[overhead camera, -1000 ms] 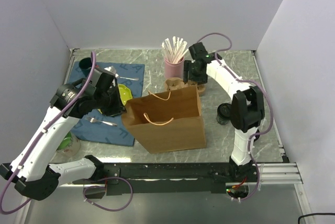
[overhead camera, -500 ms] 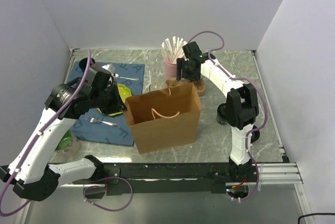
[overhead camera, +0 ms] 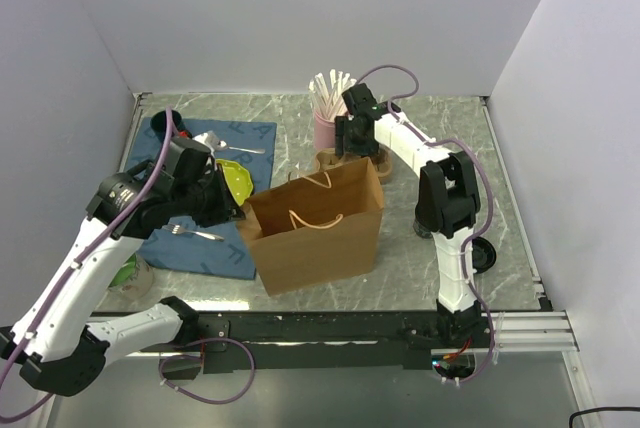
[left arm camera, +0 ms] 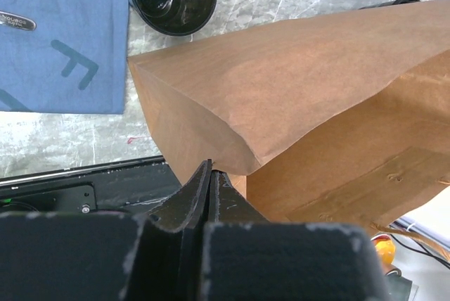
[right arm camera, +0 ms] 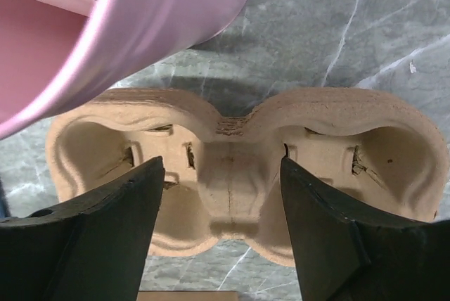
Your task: Pack the takeout coffee
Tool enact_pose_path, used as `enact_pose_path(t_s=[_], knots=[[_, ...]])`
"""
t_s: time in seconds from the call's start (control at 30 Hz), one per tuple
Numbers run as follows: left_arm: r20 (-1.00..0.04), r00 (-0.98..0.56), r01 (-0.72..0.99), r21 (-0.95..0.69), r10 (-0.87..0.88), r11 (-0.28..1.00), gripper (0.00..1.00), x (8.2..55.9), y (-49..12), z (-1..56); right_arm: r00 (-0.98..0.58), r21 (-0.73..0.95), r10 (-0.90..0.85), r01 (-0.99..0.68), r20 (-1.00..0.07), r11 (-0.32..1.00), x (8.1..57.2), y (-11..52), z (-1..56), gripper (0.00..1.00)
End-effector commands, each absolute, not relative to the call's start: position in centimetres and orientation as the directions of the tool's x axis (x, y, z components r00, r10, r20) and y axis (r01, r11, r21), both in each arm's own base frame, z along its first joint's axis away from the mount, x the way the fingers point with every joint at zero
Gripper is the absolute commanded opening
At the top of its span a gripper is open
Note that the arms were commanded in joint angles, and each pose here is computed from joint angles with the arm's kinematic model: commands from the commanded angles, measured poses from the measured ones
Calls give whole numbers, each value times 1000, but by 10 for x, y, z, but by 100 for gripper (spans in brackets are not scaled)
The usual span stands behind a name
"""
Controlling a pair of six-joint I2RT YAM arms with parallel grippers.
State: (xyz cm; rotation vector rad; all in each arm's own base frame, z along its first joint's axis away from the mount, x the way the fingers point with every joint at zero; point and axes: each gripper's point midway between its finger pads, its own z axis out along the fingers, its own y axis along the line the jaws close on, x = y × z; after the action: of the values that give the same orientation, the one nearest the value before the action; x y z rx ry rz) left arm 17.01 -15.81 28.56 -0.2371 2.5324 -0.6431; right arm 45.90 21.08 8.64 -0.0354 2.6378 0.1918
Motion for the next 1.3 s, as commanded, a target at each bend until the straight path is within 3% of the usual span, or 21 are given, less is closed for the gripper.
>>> enact_pose_path(t_s=[0.0, 0.2, 0.63, 1.0, 1.27], knots=[[-398, -873, -58, -488, -281, 871, 5, 165, -160, 281, -852, 113, 8, -60, -524, 992, 471, 213, 101, 70], [-409, -869, -56, -477, -278, 877, 5, 169, -159, 285, -858, 86, 16, -33, -514, 996, 471, 207, 94, 59], [-429, -859, -42, -487, -281, 873, 6, 179, -165, 292, -886, 79, 26, -12, -464, 997, 463, 205, 82, 57], [-430, -850, -62, -494, -305, 867, 6, 174, -160, 291, -869, 25, 24, 13, -494, 1000, 464, 190, 91, 38], [-428, -849, -68, -496, -311, 866, 6, 171, -158, 290, -852, 47, 58, 39, -520, 998, 467, 175, 104, 39]])
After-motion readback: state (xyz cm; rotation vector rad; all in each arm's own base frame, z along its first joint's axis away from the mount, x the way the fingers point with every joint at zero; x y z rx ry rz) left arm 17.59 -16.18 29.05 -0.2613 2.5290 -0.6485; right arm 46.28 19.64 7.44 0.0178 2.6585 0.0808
